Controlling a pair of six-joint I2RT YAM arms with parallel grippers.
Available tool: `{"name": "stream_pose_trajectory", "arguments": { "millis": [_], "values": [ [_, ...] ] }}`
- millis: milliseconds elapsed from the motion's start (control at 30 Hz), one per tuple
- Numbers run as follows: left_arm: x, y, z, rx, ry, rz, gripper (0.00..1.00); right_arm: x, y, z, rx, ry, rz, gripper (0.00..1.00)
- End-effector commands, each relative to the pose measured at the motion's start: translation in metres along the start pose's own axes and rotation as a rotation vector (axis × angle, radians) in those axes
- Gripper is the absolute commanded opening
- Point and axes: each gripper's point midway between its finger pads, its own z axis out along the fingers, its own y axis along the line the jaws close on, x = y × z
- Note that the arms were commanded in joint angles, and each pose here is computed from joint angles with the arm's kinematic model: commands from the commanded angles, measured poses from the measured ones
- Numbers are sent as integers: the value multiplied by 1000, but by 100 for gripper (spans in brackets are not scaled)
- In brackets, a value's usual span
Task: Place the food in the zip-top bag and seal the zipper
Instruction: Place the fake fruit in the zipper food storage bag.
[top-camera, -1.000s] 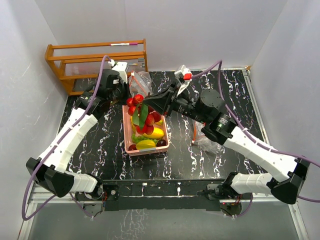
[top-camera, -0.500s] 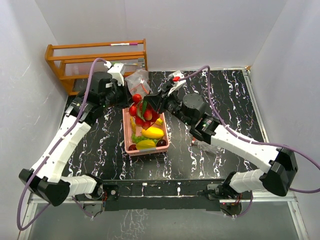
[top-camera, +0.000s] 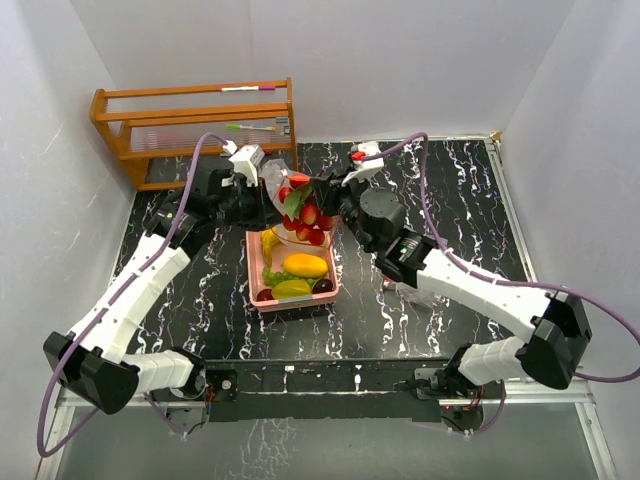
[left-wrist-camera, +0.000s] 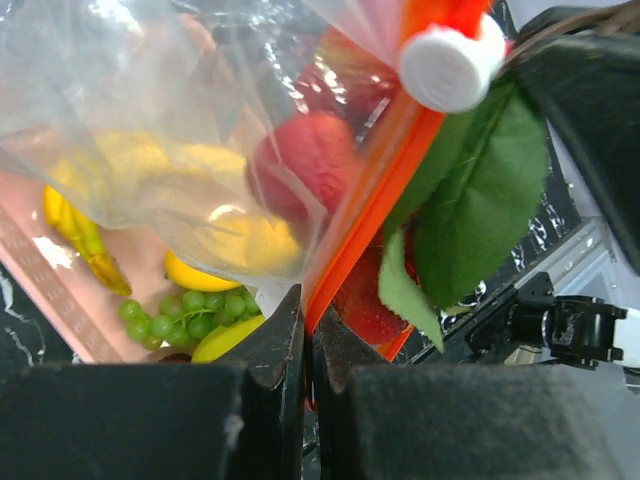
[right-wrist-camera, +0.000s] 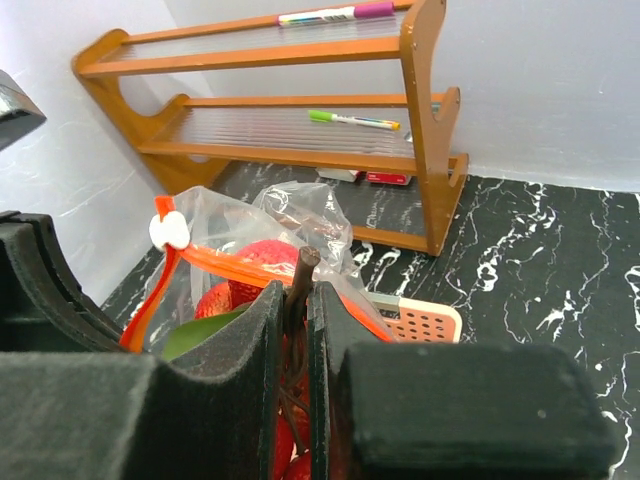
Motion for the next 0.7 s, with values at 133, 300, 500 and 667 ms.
{"name": "stream_pose_trajectory", "arguments": {
  "millis": [133,300,500,667],
  "values": [
    [-34,-39,3,172,-48,-46,0,-18,8,14,96,-101,-73,8],
    [-39,-37,15,168,-51,-55,0,-7,26,9,39,-67,-111,8],
    [-33,-37,27,189,-28,-76,0,3,30,6,21,-16,-157,11],
    [-30,-28,29,148,-24,-65,0,-3,26,-4,23,-3,-175,47]
  ]
}}
